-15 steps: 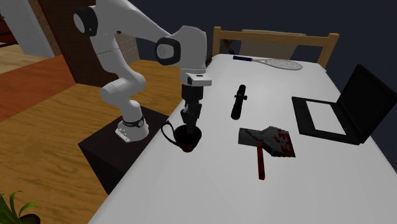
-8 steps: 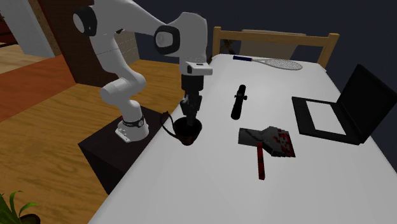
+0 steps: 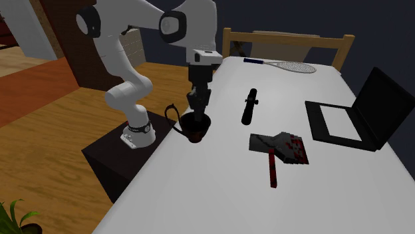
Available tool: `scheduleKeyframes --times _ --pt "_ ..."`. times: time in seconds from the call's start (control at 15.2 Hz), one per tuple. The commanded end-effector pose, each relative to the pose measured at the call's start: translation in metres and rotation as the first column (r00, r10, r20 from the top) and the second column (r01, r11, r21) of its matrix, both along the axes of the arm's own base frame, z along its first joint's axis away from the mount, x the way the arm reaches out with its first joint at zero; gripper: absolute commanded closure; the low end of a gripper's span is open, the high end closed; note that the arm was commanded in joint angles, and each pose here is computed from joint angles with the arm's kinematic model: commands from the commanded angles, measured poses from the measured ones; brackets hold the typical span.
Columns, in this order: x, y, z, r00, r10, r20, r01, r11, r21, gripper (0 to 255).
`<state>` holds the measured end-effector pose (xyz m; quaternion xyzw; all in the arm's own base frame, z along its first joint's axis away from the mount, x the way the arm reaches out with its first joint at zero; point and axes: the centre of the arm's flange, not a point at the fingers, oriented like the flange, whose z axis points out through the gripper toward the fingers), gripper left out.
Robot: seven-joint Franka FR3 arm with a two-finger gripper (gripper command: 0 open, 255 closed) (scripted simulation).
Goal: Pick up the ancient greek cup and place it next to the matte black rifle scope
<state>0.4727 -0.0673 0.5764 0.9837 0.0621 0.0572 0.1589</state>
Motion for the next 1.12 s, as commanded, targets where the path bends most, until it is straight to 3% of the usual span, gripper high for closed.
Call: scheduleKeyframes --times 0.0,0.26,1.06 --pt "0.001 0.000 0.011 1.000 0.000 0.000 0.000 1.000 0.000 255" --pt "0.001 0.000 0.030 1.000 0.000 0.000 0.000 1.000 0.000 255" --pt "-0.056 0.148 0.030 1.000 0.000 0.000 0.000 1.000 0.000 255"
